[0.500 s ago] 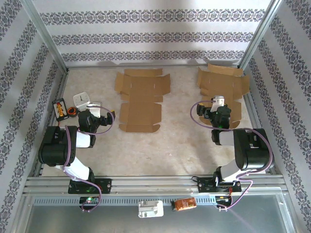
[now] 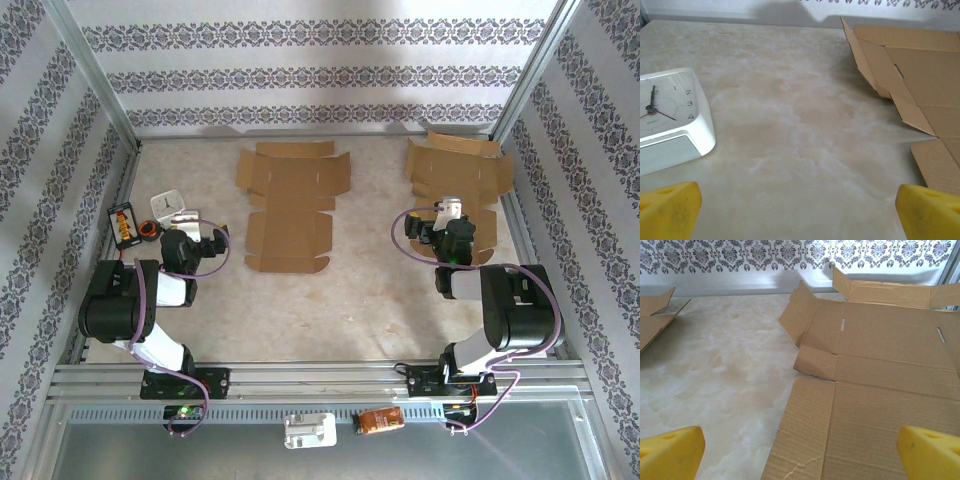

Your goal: Fold the paper box

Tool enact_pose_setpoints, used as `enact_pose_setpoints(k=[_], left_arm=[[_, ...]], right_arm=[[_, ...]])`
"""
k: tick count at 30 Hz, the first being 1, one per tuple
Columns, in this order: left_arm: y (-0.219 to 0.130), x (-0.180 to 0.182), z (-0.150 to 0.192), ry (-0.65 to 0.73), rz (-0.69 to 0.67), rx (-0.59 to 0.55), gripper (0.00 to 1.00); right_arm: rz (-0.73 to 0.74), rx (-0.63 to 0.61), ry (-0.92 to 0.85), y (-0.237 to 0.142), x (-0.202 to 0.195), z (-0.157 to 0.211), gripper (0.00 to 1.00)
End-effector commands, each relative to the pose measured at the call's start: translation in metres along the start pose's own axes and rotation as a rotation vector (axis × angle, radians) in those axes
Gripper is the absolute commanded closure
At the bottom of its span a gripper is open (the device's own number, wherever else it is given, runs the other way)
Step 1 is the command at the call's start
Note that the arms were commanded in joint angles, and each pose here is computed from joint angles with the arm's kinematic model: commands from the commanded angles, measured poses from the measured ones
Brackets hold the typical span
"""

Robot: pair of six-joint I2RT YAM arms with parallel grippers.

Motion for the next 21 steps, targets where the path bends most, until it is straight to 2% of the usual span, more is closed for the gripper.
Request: enact_pose_setpoints(k=[1,5,8,11,13,14,17,19,21], left_arm=[[-0.003,0.001,-0.009,-0.014,-0.022,-0.053,0.0],[-0.004,0.001,-0.009,-0.011,-0.016,-0.059,0.01],[-0.012,-0.003,-0.01,0.003,0.008,-0.104,0.0],[-0.027,-0.002,-0.019,0.004,-0.01,-0.168,0.0],[-0.037,0.001,-0.033,-0.002,-0.026,-0.167,0.0],[-0.041,0.002,-0.042,-0.021,-0.037,-0.136,0.0],[-0.056,0.004,-0.079,-0.233,-0.061,-0.032,0.0],[-0.062,-0.016,-0.101,-0.343,0.003,0.049,0.01],[-0.067,-0.057,-0.118,-0.369,0.09,0.197,0.03]], right_arm=[[-0.016,-0.005,-0.012,-0.001,0.003,0.0,0.02],[-0.053,-0.007,-0.025,-0.003,0.008,-0.004,0.02],[-0.049,-0.008,-0.02,-0.012,0.01,-0.016,0.02],[-0.024,0.023,0.032,-0.026,0.009,-0.028,0.02],[-0.05,0.017,0.102,-0.039,0.015,-0.042,0.02],[-0.061,0.019,0.169,-0.045,0.019,-0.05,0.02],[-0.134,0.109,0.386,-0.059,0.042,-0.078,0.02],[-0.226,0.211,0.432,-0.059,0.074,-0.092,0.03],[-0.291,0.318,0.416,-0.052,0.111,-0.106,0.03]])
Point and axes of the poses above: each hand's point on the last joint's axis, 136 mm out from that joint toward the fingers, its own y axis out along the fingers, its own x axis along the line the jaws close on, z = x × y, the point moved 4 cm from there along -y, back along the fingers, and after that the axes turned 5 degrees about y, right-handed, at the moved point
